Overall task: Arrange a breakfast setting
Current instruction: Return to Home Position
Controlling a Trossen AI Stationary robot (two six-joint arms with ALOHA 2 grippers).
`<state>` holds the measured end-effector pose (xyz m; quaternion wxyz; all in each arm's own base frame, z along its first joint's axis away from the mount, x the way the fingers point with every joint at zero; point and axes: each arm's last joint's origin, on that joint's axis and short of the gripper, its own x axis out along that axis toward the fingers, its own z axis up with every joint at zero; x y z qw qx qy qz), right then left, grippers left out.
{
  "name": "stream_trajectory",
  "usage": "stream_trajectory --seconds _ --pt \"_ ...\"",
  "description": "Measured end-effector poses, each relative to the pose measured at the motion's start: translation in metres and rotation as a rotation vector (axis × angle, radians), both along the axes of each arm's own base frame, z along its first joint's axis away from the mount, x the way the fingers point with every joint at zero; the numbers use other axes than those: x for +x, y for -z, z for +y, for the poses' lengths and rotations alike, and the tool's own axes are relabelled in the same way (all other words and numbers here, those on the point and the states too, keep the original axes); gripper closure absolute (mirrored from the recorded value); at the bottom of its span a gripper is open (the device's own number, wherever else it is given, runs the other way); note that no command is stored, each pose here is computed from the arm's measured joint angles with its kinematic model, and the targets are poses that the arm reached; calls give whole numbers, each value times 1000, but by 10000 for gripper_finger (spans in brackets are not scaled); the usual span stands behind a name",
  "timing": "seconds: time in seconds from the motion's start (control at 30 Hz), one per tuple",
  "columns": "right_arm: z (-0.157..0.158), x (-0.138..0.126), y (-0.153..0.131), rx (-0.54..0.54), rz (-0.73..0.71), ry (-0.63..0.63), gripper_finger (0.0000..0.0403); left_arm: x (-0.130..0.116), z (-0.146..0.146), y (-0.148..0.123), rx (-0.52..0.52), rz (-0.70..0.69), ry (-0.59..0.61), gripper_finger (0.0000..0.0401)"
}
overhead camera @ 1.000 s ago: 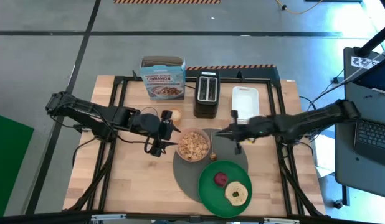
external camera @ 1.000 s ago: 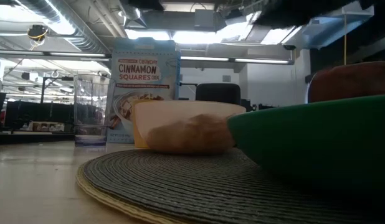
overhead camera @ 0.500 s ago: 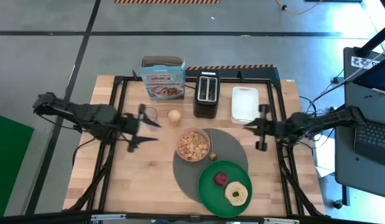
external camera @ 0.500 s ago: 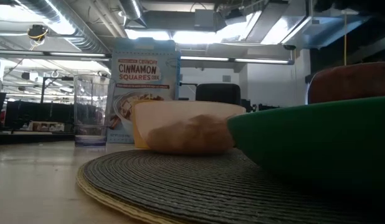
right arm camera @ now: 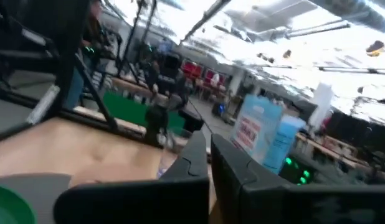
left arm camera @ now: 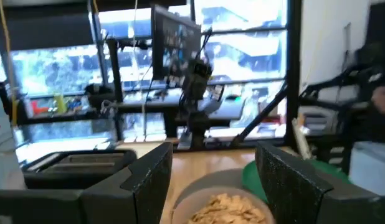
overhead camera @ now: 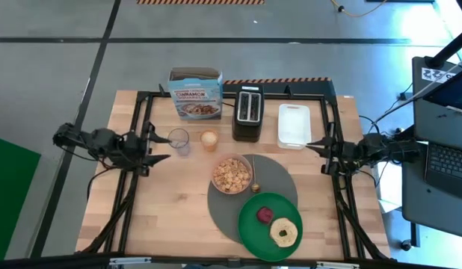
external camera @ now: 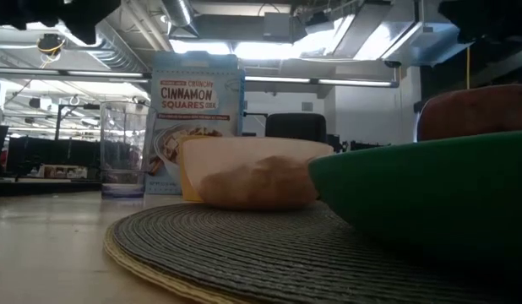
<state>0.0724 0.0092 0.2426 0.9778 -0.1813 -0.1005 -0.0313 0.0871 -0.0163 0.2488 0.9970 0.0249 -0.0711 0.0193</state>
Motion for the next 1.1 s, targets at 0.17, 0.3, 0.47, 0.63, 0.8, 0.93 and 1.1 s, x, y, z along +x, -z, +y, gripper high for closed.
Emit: stream_trajectory --seconds 0.17,0.3,0.47,0.63,0.8,0.93,1.1 --pt "1 6 11 -5 6 3 402 -11 2 14 -19 -58 26 177" --pt "5 15 32 26 -76 -49 402 -7 2 28 -20 -21 14 177" --pt "6 21 56 55 -11 -64 402 -2 0 40 -55 -9 24 177" --pt "6 21 54 67 -28 -56 402 2 -3 54 -120 8 96 177" --pt "6 23 68 150 112 -48 402 7 -4 78 -230 93 88 177" --pt "7 26 74 226 187 -80 402 10 -5 82 -274 136 106 177" --pt "7 27 75 230 197 -49 402 11 -5 82 -256 145 103 177"
